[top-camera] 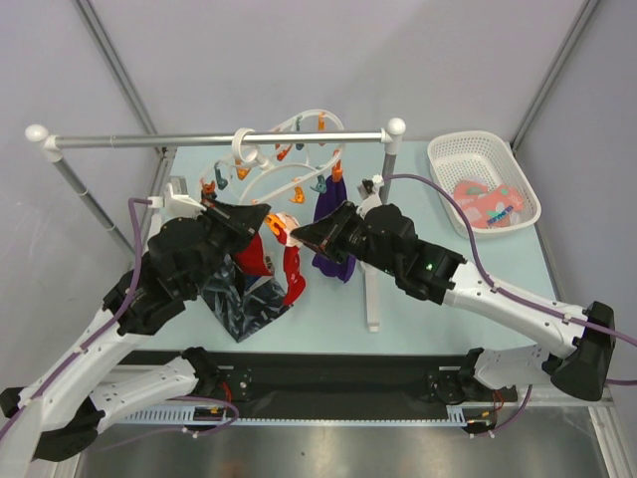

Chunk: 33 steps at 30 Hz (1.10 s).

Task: Clip the socks to the hanger
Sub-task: Clamp the sock onto the hanger.

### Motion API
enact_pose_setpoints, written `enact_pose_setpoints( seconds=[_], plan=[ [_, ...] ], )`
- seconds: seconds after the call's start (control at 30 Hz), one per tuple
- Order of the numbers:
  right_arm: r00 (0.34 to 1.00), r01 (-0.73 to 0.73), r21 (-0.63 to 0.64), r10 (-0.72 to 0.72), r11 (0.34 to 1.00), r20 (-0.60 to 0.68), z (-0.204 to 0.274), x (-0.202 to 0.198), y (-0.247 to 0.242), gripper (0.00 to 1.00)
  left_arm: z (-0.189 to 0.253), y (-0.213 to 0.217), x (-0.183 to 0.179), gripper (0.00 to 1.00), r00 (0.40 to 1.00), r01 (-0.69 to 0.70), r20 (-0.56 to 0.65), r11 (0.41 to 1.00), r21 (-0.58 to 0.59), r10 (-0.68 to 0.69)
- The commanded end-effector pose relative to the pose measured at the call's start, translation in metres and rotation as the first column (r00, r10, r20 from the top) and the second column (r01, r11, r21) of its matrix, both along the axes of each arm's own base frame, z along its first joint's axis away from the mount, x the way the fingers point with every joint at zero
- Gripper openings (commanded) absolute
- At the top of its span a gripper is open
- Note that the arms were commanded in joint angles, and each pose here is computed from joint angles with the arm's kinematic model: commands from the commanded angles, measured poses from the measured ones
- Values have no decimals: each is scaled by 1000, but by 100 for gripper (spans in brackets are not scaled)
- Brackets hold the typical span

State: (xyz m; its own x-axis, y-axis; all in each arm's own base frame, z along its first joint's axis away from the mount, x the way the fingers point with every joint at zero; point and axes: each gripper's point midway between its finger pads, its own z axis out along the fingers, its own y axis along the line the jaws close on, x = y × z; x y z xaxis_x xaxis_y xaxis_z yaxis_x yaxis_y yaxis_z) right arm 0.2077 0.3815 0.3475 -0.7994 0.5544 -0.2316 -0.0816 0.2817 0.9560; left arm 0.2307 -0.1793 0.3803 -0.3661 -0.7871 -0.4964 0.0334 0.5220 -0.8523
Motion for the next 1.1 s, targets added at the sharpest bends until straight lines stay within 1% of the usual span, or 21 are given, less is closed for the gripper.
enact_pose_setpoints(
  seconds=[0.0, 0.27, 0.37, 0.4, 0.6, 0.97, 1.0, 1.07],
  plan=[
    [999, 29, 92, -31, 995, 29, 35, 3, -1, 0, -25, -7, -5, 0, 997, 46, -68, 998, 46, -43],
    [1000, 15, 142, -18, 990, 21, 45, 1, 4, 0, -24, -10, -5, 0, 996, 56, -68, 998, 40, -53],
    [1000, 9, 141, -8, 990, -3, 39, 0, 7, 0, -25, -9, -5, 0, 996, 52, -69, 998, 42, -49],
    [1000, 6, 174, -7, 985, 6, 47, 0, 7, 0, -26, -9, -5, 0, 996, 50, -71, 998, 43, -47],
    [1000, -9, 219, 12, 976, -11, 50, -1, 13, 0, -25, -9, -5, 0, 996, 53, -69, 998, 38, -50],
    [999, -13, 220, 19, 975, -25, 39, -4, 15, 0, -24, -6, -7, 0, 997, 45, -63, 998, 35, -43],
    [1000, -11, 226, 16, 974, -21, 41, -4, 14, 0, -25, -5, -7, 1, 997, 44, -63, 998, 35, -41],
    [1000, -14, 233, 16, 972, -10, 44, -4, 14, 0, -25, -5, -7, 6, 997, 42, -63, 999, 30, -41]
  ],
)
